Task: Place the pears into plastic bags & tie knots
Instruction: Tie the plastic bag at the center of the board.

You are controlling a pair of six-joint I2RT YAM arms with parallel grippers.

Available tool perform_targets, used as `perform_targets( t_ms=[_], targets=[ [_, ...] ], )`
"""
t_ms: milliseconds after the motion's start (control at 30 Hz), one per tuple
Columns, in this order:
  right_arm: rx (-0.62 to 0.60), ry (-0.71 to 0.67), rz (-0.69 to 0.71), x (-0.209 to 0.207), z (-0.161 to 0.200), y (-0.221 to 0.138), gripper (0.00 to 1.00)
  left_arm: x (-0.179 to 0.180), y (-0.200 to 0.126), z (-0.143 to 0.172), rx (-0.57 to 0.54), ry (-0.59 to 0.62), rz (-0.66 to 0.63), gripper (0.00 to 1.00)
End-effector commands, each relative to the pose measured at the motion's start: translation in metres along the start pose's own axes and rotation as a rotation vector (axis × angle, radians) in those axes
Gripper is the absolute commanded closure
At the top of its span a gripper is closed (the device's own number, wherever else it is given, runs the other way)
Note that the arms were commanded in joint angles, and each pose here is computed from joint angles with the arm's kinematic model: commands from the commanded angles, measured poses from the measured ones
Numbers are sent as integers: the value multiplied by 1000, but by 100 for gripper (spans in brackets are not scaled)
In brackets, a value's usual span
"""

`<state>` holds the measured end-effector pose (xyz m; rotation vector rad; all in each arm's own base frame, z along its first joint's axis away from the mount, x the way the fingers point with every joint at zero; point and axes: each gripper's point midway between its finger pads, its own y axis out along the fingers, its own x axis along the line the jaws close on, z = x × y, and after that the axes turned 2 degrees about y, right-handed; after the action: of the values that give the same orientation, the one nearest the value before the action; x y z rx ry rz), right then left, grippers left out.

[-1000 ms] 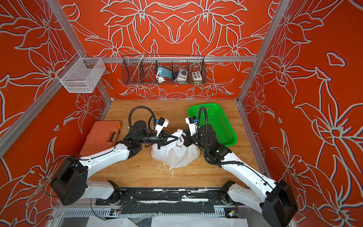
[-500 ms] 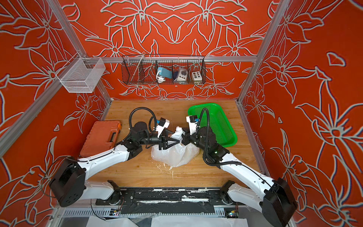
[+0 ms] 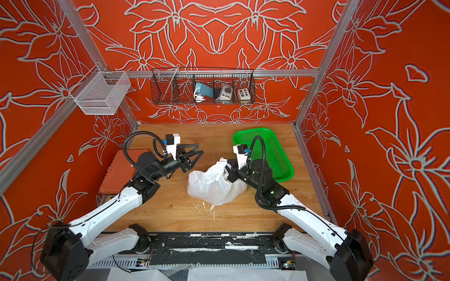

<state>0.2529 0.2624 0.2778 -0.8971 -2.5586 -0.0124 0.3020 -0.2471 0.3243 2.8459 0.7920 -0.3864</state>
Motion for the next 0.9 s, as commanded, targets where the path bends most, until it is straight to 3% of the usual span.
perform_targets(
  t_ms=[0,133,300,600,867],
  targets=[
    [-21,3,-28,3,-3,-1,100,-11,11,18,74,-34,130,54],
    [-40,1,-21,2,-8,1,100,-35,12,31,111,-67,279,64],
    [-53,-6,-15,-2,-15,4,100,-72,6,52,139,-59,339,70],
    [-66,60,-105,-2,-27,14,100,-91,15,84,163,-81,313,72],
    [-49,101,-182,7,-24,7,100,-75,25,97,187,-97,230,71]
  ],
)
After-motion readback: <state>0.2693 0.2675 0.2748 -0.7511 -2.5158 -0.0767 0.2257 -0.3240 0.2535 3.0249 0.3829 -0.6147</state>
